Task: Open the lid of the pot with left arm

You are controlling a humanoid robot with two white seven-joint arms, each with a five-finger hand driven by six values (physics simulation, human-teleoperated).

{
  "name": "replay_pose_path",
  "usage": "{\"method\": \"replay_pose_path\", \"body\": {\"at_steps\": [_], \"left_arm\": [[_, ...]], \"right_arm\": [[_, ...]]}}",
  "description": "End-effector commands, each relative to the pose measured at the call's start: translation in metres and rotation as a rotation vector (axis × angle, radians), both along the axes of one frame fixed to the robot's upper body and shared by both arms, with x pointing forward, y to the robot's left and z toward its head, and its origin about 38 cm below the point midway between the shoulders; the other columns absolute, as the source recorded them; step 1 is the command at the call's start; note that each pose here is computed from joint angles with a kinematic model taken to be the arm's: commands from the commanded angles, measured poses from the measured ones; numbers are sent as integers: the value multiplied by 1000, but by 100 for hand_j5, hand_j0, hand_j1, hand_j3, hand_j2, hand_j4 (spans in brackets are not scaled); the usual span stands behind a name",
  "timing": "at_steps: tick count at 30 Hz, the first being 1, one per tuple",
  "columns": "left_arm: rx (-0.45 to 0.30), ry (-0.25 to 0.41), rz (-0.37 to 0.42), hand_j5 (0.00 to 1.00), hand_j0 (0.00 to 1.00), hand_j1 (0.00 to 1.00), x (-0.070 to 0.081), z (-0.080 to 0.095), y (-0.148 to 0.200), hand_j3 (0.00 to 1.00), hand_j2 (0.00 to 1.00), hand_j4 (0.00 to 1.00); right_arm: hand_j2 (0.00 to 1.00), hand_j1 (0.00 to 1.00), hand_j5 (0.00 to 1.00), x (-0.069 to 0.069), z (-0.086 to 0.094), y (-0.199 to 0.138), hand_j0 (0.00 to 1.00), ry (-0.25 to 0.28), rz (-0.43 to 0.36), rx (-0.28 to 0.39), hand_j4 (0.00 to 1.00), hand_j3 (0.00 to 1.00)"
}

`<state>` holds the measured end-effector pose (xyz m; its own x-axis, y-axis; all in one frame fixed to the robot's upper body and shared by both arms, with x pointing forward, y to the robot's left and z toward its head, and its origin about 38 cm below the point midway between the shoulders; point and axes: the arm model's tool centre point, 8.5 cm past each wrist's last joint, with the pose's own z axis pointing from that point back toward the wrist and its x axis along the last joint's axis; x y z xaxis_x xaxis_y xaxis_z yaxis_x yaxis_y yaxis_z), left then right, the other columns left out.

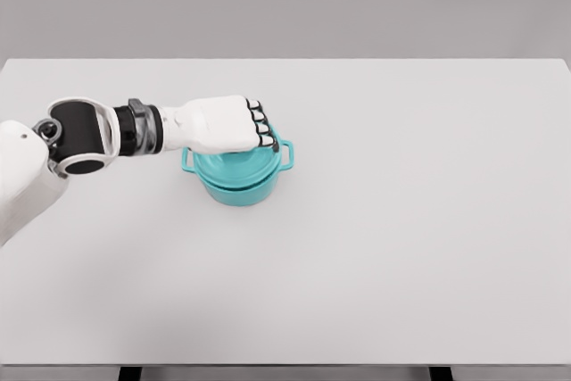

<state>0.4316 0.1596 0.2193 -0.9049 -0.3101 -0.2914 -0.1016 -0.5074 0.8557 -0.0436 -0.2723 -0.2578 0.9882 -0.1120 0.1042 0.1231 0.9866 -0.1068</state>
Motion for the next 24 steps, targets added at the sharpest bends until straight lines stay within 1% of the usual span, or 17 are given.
{"method": "replay_pose_path", "body": {"at_steps": [1, 3, 5, 7, 13, 16, 17, 20, 22, 23, 24], "left_arm": [[-4, 3, 1, 61, 61, 61, 0, 1, 0, 61, 61, 61], [-3, 3, 2, 59, 59, 59, 0, 0, 0, 59, 59, 59], [11, 14, 8, 53, 53, 53, 0, 0, 1, 53, 53, 53], [17, 19, 9, 53, 53, 53, 0, -1, 1, 53, 53, 53], [2, 25, 12, 52, 52, 52, 1, 2, 2, 52, 52, 52], [-10, 17, 14, 52, 52, 52, 3, 9, 4, 52, 52, 52], [-25, 16, 24, 52, 52, 52, 4, 13, 8, 52, 52, 52], [-26, 18, 41, 52, 52, 52, 6, 17, 17, 52, 52, 52], [-27, 6, 66, 52, 52, 52, 9, 22, 29, 52, 52, 52], [-27, 14, 83, 52, 52, 52, 11, 21, 35, 52, 52, 52], [-35, 34, 101, 52, 52, 52, 15, 18, 41, 52, 52, 52]], "right_arm": [[100, 100, 100, 0, 0, 0, 100, 0, 0, 0, 100, 100], [100, 100, 100, 0, 0, 0, 100, 0, 0, 0, 100, 100], [100, 100, 100, 0, 0, 0, 100, 0, 0, 0, 100, 100], [100, 100, 100, 0, 0, 0, 100, 0, 0, 0, 100, 100], [100, 100, 100, 0, 0, 0, 100, 0, 0, 0, 100, 100], [100, 100, 100, 0, 0, 0, 100, 0, 0, 0, 100, 100], [100, 100, 100, 0, 0, 0, 100, 0, 0, 0, 100, 100], [100, 100, 100, 0, 0, 0, 100, 0, 0, 0, 100, 100], [100, 100, 100, 0, 0, 0, 100, 0, 0, 0, 100, 100], [100, 100, 100, 0, 0, 0, 100, 0, 0, 0, 100, 100], [100, 100, 100, 0, 0, 0, 100, 0, 0, 0, 100, 100]]}}
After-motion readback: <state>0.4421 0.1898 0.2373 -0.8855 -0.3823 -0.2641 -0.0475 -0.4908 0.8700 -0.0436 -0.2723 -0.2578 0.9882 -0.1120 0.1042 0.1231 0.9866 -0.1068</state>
